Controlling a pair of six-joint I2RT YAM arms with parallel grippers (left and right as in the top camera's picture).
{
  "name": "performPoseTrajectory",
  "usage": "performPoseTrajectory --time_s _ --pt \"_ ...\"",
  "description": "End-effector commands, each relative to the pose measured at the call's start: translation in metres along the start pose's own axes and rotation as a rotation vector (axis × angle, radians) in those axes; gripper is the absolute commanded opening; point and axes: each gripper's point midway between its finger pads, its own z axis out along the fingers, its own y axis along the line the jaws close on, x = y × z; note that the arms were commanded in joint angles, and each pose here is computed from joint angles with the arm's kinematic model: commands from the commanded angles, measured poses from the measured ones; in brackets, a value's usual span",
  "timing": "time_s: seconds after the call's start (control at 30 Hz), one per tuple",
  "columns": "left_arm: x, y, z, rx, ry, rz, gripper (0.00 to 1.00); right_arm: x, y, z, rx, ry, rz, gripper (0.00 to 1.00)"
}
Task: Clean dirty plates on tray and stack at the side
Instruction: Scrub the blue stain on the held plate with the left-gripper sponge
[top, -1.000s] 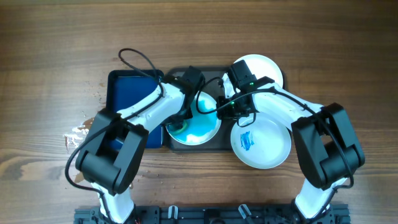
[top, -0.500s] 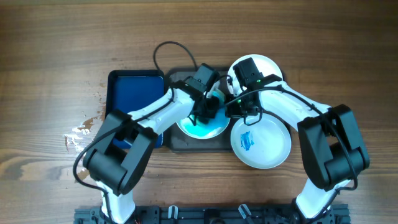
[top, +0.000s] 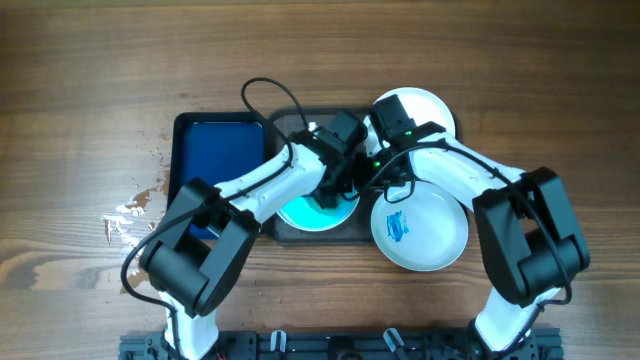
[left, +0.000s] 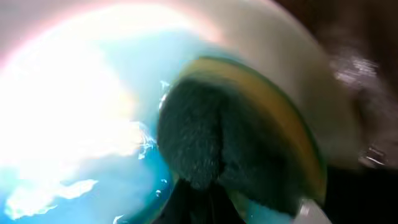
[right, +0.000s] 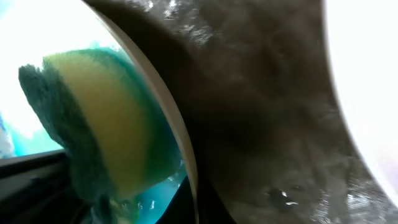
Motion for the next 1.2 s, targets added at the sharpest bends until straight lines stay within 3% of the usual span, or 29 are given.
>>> performPoseTrajectory --time_s 0.0,0.1,0.3,0.47,0.67,0.87,1.0,1.17 --pt "-0.002 0.104 0.016 -0.488 -0.130 -0.123 0.04 0.010 -0.012 0.010 0.044 0.042 -0.004 0.04" --pt "-0.003 0.125 0.003 -0.601 -0.182 -0.164 0.04 0.010 -0.012 0.010 0.044 0.041 -0.005 0.04" --pt "0.003 0.130 -0.001 -0.627 -0.174 -0.197 0.04 0.010 -0.012 0.010 0.044 0.041 -0.005 0.04" --pt "-0.020 0.110 0.007 -0.553 -0.190 0.042 0.04 0.010 -0.012 0.010 0.044 0.042 -0.004 0.04" --pt "-0.051 0.043 -0.002 -0.381 -0.322 0.358 0.04 0.013 -0.013 0.010 0.048 0.052 -0.001 0.04" --pt "-0.068 0.007 -0.006 -0.305 -0.411 0.525 0.04 0.014 -0.013 0.010 0.048 0.056 -0.023 0.04" --pt "-0.072 0.003 -0.007 -0.301 -0.430 0.551 0.04 0.013 -0.013 0.010 0.049 0.055 -0.024 0.04" --pt "-0.061 0.021 -0.004 -0.312 -0.387 0.362 0.04 0.014 -0.013 0.010 0.049 0.056 -0.025 0.04"
